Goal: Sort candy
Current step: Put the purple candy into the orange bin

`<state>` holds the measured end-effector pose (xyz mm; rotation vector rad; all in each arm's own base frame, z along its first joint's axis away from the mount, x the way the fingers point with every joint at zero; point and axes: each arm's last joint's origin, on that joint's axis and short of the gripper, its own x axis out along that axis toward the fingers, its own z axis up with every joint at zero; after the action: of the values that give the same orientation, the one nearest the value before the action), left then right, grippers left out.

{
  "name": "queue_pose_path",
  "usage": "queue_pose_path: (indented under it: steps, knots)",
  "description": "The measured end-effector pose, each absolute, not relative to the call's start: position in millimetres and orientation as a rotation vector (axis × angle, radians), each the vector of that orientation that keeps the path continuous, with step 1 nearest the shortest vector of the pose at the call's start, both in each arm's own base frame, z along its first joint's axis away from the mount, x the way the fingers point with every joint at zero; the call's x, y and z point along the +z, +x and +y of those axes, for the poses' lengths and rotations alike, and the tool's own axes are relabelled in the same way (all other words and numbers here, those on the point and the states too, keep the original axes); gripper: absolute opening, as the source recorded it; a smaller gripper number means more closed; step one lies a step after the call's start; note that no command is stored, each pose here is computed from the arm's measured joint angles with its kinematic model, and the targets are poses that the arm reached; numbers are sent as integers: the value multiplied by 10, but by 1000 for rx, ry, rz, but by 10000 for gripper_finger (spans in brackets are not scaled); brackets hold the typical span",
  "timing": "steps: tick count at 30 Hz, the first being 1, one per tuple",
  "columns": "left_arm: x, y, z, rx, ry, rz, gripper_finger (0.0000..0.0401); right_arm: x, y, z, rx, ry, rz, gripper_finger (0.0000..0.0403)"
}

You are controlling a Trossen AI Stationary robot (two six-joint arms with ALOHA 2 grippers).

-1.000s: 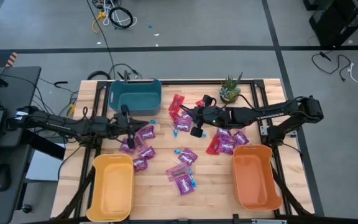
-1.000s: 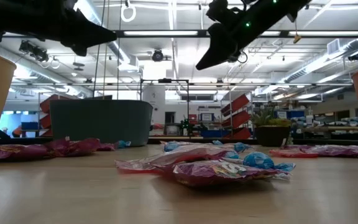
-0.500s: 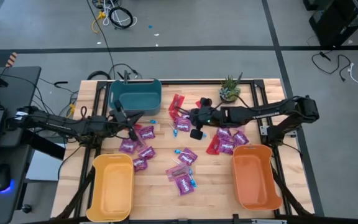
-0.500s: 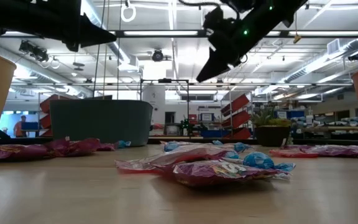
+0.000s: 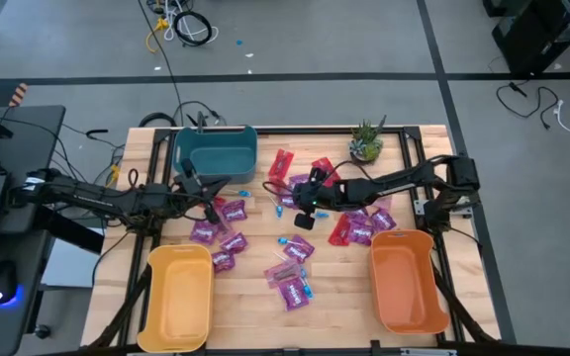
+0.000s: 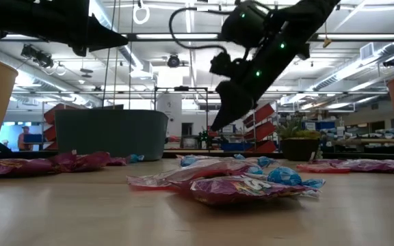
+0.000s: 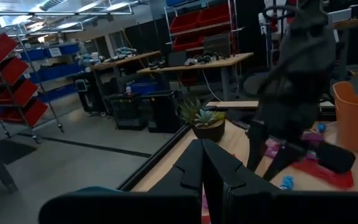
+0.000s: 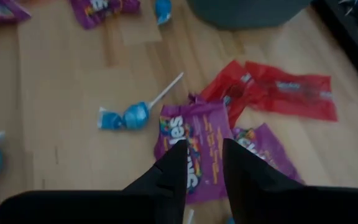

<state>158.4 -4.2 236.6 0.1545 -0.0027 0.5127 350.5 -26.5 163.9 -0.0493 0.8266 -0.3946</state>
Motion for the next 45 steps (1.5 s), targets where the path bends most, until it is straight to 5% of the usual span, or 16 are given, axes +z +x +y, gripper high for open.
queue_pose_path:
  steps: [20, 45]
  knots:
    - [2361, 1585, -42, 512, 151, 1, 6, 1409, 3628, -229, -268, -112, 829, 206]
    - [2342, 1586, -42, 511, 135, 13, 6, 1108, 3661, -309, -294, -177, 906, 189]
